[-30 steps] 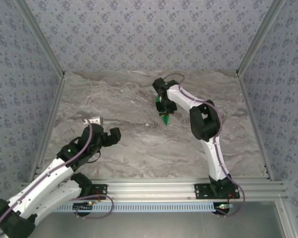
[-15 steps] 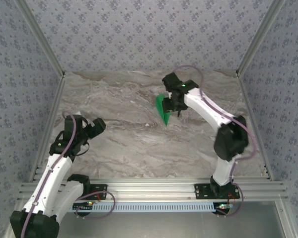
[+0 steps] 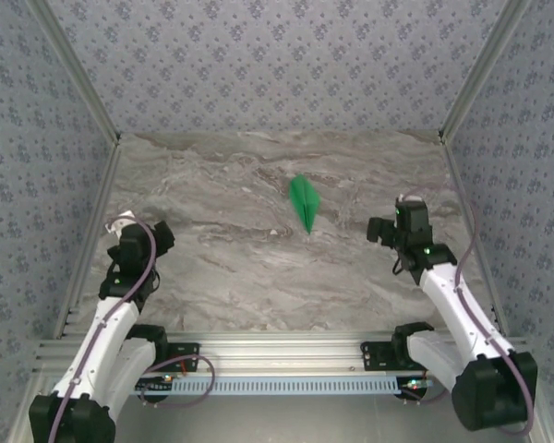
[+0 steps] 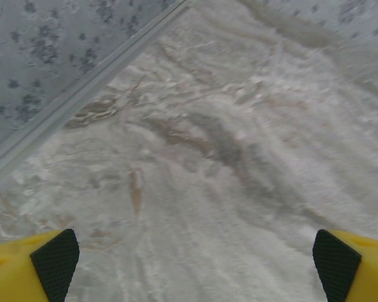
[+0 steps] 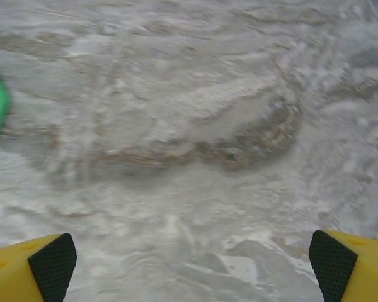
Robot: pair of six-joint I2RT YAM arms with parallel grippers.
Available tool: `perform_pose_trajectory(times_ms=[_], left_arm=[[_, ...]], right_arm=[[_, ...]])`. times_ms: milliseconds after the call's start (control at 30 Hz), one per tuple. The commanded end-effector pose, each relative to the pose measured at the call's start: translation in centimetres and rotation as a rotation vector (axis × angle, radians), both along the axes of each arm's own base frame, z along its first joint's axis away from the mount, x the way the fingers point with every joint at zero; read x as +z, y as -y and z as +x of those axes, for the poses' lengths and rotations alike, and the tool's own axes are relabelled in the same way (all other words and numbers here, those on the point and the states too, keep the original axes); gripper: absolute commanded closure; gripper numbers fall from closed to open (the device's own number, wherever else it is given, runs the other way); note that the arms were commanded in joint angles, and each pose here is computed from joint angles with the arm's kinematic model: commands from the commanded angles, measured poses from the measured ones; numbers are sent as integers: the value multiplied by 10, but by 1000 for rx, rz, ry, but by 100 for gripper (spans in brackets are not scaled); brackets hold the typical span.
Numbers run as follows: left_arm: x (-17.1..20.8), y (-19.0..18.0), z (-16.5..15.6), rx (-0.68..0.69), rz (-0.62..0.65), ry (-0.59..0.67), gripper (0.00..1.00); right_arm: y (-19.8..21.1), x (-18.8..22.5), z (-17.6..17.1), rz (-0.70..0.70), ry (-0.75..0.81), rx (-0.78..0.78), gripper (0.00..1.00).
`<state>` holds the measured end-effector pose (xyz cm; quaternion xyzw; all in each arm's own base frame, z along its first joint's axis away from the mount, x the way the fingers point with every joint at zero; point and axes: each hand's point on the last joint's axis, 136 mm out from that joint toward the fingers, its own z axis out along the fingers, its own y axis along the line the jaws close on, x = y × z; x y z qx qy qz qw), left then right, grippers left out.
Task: Fold a paper plane with a square sheet of paper (fold left side to right side)
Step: Reset both arms
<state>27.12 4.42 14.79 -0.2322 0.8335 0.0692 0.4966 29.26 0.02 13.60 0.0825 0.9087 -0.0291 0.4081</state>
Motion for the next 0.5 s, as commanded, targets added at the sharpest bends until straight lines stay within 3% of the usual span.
perform_pose_trajectory(times_ms=[0,233,467], left_arm=[[14,-16,10,40,137,68,2],[-12,-5,35,-65,230,86,2],[-22,14,71,-199,252,130,2]], right_arm=[[19,8,21,-24,230,-46,0],[37,-29,38,-5,297,-63,0],[25,-25,75,-47,346,54,0]])
